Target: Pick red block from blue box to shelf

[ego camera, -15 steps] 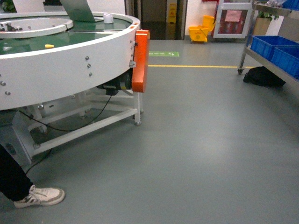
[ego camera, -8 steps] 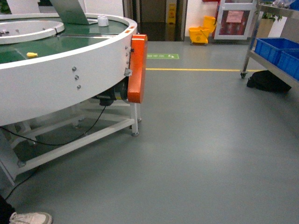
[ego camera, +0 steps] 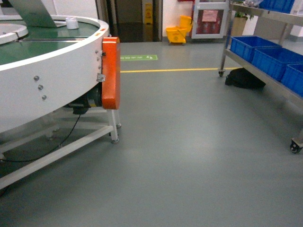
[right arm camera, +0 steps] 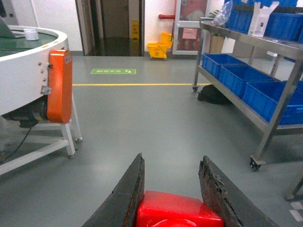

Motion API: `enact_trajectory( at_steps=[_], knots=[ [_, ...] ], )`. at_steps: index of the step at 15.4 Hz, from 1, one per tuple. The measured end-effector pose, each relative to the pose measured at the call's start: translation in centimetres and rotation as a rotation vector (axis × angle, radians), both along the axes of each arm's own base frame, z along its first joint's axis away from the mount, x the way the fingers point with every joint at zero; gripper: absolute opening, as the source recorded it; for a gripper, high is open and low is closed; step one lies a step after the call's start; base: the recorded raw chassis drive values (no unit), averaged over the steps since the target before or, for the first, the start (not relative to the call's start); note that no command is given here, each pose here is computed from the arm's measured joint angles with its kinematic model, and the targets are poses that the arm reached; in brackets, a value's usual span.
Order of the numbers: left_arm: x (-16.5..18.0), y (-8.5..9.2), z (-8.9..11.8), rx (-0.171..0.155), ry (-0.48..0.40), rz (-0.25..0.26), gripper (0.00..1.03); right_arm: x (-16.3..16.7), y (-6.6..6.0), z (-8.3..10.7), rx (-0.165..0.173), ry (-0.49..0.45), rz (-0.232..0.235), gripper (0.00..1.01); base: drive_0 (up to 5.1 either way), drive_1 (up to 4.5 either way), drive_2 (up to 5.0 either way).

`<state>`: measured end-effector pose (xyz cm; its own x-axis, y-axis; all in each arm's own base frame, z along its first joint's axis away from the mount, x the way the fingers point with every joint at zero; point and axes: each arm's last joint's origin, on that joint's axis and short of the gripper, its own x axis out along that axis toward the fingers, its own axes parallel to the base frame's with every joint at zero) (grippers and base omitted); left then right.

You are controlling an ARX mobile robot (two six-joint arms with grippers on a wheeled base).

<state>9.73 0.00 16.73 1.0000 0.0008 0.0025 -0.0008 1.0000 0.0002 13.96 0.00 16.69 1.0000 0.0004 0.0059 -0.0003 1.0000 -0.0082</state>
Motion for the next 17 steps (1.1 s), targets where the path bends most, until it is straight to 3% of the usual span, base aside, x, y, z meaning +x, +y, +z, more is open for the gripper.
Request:
enact_trajectory(
  at_steps=[17],
  knots=[
    [0.00, 0.00, 0.00, 0.000, 0.000, 0.000, 0.98, 0.00, 0.00, 0.00, 0.000, 0.000, 0.000, 0.28, -1.6, -1.60, -1.6]
  ],
)
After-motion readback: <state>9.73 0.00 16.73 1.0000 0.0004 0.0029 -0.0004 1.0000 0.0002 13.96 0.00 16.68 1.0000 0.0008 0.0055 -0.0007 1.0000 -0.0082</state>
